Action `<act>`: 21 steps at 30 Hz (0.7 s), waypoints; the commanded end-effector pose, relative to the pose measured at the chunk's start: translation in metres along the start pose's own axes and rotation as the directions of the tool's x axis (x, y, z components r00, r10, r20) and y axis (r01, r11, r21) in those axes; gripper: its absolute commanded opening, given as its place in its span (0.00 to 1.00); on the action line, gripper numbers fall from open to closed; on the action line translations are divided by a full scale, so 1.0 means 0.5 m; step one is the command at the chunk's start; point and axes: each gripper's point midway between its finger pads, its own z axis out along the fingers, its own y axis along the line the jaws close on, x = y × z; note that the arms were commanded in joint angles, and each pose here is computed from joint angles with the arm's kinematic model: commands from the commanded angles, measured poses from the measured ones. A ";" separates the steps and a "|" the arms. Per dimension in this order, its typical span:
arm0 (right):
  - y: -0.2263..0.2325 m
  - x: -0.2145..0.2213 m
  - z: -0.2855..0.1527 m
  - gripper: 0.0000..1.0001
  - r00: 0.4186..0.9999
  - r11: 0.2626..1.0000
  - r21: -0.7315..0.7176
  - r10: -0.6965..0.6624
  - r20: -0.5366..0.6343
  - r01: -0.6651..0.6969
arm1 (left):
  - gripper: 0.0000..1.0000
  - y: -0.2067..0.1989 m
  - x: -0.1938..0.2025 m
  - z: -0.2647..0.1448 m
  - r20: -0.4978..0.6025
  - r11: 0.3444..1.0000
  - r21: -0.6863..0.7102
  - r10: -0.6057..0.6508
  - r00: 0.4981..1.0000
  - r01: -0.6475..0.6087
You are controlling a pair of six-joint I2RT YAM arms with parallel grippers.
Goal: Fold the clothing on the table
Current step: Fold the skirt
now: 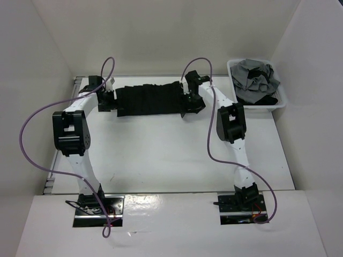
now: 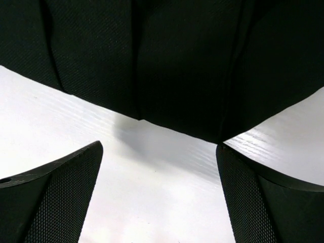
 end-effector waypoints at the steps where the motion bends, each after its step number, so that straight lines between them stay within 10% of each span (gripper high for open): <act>1: 0.054 -0.078 -0.077 0.96 0.981 0.999 -0.039 -0.027 0.190 0.035 | 0.99 -0.016 -0.063 0.002 0.070 1.000 -0.012 0.004 0.998 -0.004; 9: 0.124 -0.229 -0.183 0.98 0.888 0.998 0.051 0.017 0.460 -0.045 | 0.99 -0.015 -0.144 -0.138 0.225 0.991 -0.135 0.012 0.974 0.019; 21: 0.245 -0.306 -0.106 0.98 0.828 0.981 0.182 -0.047 0.559 -0.067 | 1.00 0.133 -0.004 -0.345 0.219 0.949 -0.312 0.024 0.975 0.046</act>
